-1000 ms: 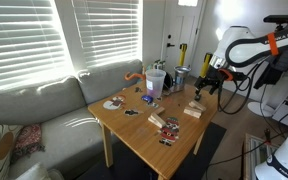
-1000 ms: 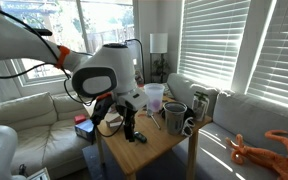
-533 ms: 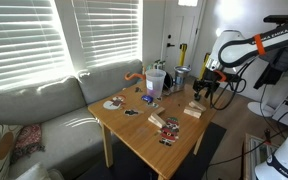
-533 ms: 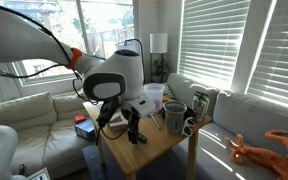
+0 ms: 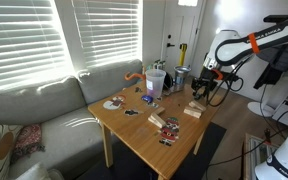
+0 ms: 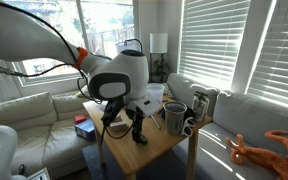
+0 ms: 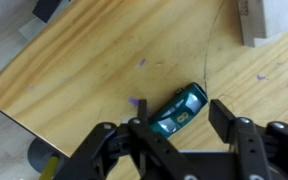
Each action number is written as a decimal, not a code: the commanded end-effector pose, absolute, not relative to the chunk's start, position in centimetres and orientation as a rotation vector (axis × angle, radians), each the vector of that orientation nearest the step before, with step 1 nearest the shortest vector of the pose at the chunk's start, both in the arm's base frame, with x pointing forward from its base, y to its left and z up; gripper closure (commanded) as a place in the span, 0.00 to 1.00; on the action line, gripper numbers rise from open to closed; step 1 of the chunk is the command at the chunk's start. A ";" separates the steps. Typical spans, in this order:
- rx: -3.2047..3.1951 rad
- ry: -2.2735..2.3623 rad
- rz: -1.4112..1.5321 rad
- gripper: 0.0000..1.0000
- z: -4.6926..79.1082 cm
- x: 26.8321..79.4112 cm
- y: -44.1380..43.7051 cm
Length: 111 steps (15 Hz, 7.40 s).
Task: Put the toy car on the table, then move the right wooden blocks in line with the middle blocks and put the toy car on the wooden blocks
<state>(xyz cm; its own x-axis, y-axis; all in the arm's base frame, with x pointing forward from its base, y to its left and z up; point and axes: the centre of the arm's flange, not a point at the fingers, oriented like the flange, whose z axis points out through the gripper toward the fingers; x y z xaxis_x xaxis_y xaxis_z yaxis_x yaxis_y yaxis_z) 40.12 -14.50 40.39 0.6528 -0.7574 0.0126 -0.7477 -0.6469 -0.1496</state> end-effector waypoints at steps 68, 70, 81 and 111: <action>-2.100 2.234 0.102 0.93 43.4 39.5 0.1; -2.094 2.240 0.101 0.93 43.3 39.5 0.1; -2.096 2.234 0.103 0.31 43.5 39.5 0.2; -2.864 0.834 -0.388 0.00 54.0 37.1 -1.5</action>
<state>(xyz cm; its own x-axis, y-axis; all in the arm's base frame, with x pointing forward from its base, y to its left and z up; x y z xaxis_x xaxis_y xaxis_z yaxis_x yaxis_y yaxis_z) 37.63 -1.84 53.03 0.7753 -0.5966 0.2075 -0.5664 -0.8020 -0.1895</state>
